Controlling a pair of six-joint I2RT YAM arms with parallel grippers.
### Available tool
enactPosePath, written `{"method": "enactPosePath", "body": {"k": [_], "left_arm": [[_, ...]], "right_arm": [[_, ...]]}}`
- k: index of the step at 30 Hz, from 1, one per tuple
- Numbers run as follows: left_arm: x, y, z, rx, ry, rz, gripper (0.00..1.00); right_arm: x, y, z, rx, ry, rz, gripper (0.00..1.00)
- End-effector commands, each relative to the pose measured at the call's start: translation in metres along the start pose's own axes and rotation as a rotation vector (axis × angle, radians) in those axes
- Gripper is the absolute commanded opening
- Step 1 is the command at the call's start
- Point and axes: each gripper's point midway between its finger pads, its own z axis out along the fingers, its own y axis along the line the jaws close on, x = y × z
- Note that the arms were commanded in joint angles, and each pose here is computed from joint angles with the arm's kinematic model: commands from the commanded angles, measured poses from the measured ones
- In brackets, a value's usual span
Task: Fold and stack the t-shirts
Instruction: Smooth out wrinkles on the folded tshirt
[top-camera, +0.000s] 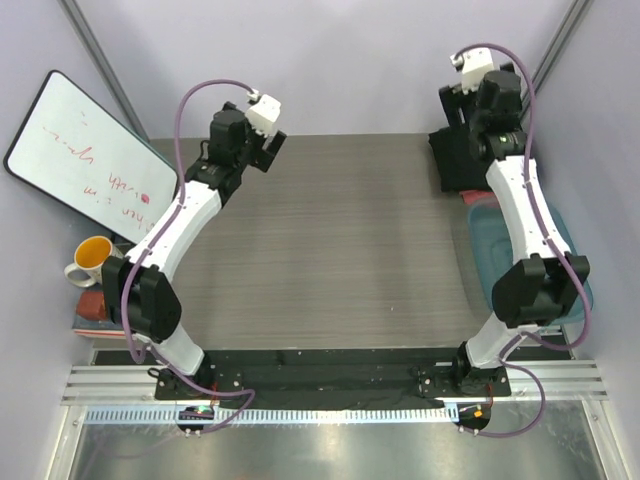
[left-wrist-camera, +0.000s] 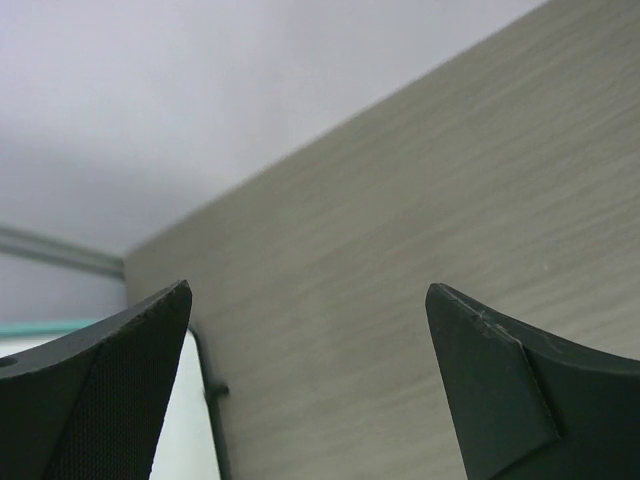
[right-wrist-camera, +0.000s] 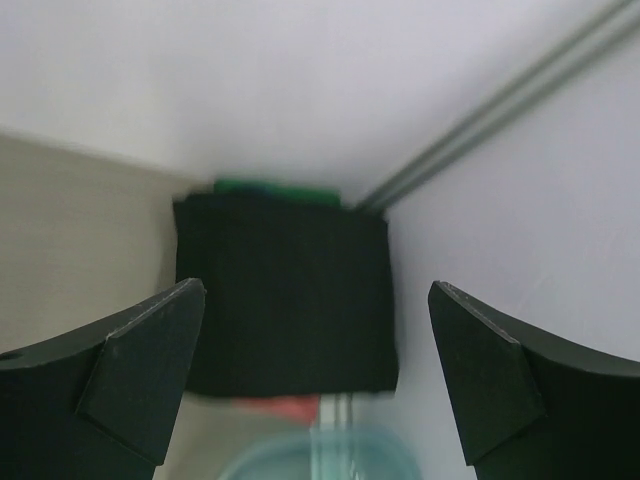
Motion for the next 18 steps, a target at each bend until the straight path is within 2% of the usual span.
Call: {"method": "enactPosePath", "body": {"k": [1, 3, 7, 18], "left_arm": [[0.045, 0.031, -0.036, -0.098, 0.105, -0.249, 1.00], [0.054, 0.036, -0.042, -0.125, 0.094, -0.286, 1.00], [0.050, 0.050, -0.055, -0.179, 0.045, -0.320, 1.00], [0.052, 0.048, -0.055, -0.170, 0.049, -0.313, 1.00]], "right_arm": [[0.115, 0.046, -0.040, -0.117, 0.346, 0.025, 1.00], [0.123, 0.058, -0.050, -0.164, 0.353, 0.057, 1.00], [0.111, 0.050, -0.056, -0.103, 0.322, 0.185, 1.00], [0.097, 0.035, -0.045, -0.021, 0.289, 0.228, 1.00]]}}
